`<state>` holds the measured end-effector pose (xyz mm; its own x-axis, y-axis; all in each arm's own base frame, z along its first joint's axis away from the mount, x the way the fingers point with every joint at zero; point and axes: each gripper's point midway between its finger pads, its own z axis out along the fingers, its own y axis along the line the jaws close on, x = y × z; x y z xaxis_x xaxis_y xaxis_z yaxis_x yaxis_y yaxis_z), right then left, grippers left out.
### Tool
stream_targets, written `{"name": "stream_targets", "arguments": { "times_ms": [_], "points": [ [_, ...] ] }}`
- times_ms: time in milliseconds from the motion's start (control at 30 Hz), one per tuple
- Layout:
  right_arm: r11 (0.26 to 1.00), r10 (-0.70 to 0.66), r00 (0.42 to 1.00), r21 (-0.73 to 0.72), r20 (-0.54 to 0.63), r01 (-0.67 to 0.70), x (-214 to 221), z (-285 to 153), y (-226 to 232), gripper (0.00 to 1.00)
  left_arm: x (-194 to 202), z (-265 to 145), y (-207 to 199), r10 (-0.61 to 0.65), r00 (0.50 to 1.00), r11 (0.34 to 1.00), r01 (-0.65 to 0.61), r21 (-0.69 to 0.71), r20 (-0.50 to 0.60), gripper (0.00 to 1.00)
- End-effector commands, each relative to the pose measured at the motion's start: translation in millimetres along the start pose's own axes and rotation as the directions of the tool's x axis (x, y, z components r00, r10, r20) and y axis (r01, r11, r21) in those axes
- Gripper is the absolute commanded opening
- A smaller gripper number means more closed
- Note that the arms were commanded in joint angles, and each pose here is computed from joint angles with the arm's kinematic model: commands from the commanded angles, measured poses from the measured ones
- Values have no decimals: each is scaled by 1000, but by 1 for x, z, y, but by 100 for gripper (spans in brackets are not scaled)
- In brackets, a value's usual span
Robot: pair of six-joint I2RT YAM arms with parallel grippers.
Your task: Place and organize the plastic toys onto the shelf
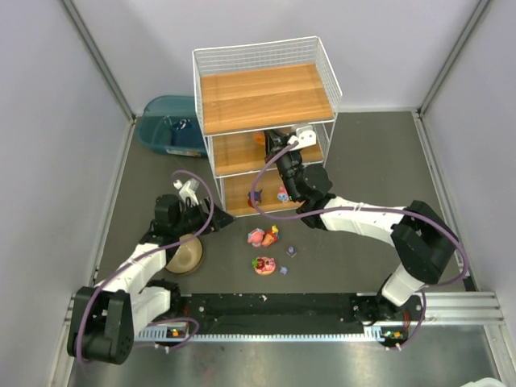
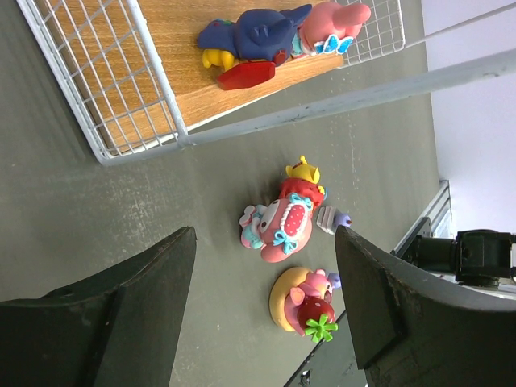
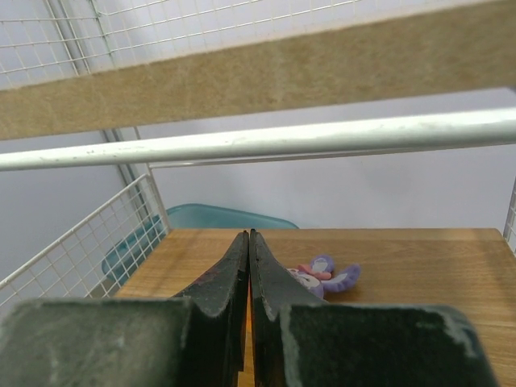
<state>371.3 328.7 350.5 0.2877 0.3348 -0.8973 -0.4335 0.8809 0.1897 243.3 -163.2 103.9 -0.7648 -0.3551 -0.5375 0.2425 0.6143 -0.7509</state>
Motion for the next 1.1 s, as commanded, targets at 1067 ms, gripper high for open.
{"name": "stream_targets", "arguments": {
  "times_ms": [1067],
  "points": [
    [999, -47, 999, 4, -3, 47, 9, 10, -2, 0, -15, 3, -11, 49, 998, 998, -51, 49, 29, 75]
  ]
}}
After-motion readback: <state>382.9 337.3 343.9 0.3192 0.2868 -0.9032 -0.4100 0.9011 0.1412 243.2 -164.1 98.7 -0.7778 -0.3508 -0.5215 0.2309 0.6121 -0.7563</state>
